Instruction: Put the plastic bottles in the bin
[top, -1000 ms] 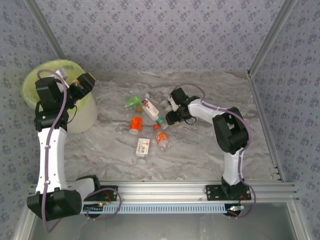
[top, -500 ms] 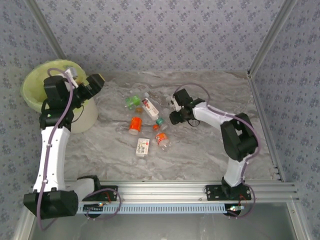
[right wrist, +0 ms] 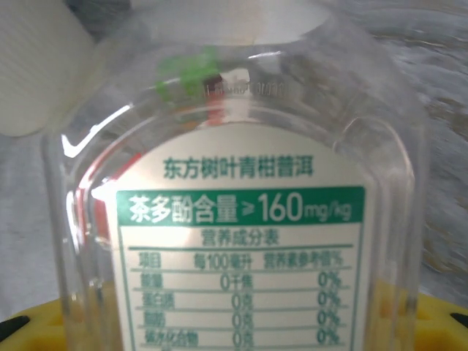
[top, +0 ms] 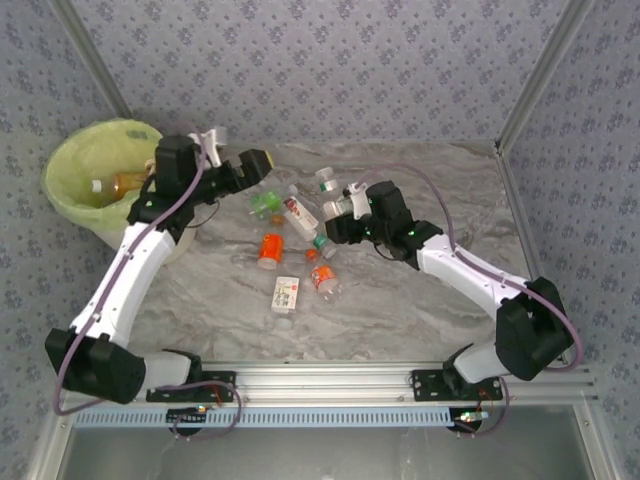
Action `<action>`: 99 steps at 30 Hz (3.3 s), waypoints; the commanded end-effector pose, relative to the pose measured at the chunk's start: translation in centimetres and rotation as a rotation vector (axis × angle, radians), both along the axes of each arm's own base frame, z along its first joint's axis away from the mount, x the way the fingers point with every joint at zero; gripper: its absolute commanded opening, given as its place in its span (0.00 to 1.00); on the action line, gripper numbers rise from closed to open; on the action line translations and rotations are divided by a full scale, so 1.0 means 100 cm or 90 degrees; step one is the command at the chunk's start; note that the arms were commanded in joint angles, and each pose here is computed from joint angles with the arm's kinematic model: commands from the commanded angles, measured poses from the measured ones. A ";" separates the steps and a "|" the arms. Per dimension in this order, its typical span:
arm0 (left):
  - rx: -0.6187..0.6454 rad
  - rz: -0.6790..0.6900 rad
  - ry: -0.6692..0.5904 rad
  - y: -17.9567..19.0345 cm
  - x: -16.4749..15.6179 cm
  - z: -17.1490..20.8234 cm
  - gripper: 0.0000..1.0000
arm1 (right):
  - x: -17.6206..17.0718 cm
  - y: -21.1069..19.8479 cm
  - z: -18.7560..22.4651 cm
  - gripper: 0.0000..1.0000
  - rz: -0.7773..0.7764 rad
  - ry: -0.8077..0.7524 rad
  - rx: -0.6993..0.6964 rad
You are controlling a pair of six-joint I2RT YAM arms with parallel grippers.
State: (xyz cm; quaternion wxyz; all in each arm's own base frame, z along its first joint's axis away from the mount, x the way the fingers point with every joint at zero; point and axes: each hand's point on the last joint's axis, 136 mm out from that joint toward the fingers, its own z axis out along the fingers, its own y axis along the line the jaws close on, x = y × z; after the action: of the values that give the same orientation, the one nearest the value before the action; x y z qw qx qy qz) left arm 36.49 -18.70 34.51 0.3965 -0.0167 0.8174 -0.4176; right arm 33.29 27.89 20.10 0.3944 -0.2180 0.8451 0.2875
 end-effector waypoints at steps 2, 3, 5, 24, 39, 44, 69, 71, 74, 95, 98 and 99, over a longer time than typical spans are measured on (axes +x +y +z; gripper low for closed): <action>-0.012 -0.065 -0.044 -0.033 -0.002 0.022 0.99 | -0.013 0.024 0.034 0.49 0.047 -0.042 0.087; -0.011 -0.072 -0.040 -0.038 -0.002 0.020 0.99 | -0.015 0.027 0.038 0.49 0.053 -0.045 0.097; -0.010 -0.079 -0.023 -0.048 -0.001 0.013 0.99 | -0.018 0.034 0.042 0.49 0.071 -0.048 0.111; 0.065 -0.091 0.017 -0.087 0.005 -0.019 0.53 | -0.028 0.071 0.059 0.51 0.115 -0.066 0.147; 0.088 -0.072 -0.005 -0.078 0.005 -0.011 0.00 | -0.026 0.057 0.056 0.91 0.077 -0.068 0.111; 0.102 -0.037 -0.032 -0.061 0.009 0.001 0.00 | -0.022 0.027 0.060 1.00 0.004 -0.099 0.089; 0.343 0.384 -0.315 0.120 0.008 0.146 0.00 | 0.001 -0.092 0.051 1.00 -0.367 -0.128 0.049; 0.376 0.423 -0.334 0.133 0.006 0.158 0.00 | 0.001 -0.094 0.051 1.00 -0.373 -0.132 0.052; 0.443 0.518 -0.347 0.162 0.001 0.174 0.00 | 0.000 -0.097 0.051 1.00 -0.379 -0.139 0.056; 0.641 0.681 -0.150 0.343 0.050 0.131 0.00 | -0.001 -0.101 0.050 1.00 -0.384 -0.131 0.059; 0.634 0.686 -0.100 0.368 0.053 0.116 0.00 | -0.002 -0.099 0.049 1.00 -0.376 -0.126 0.055; 0.654 0.692 -0.085 0.373 0.054 0.112 0.00 | -0.002 -0.098 0.049 1.00 -0.374 -0.124 0.054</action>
State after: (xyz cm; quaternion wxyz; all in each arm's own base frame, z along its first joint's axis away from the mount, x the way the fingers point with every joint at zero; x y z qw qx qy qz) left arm 42.25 17.98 44.51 0.5525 -0.2141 0.7596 0.2681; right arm 33.29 18.15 24.53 0.5498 0.0228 0.8183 0.1659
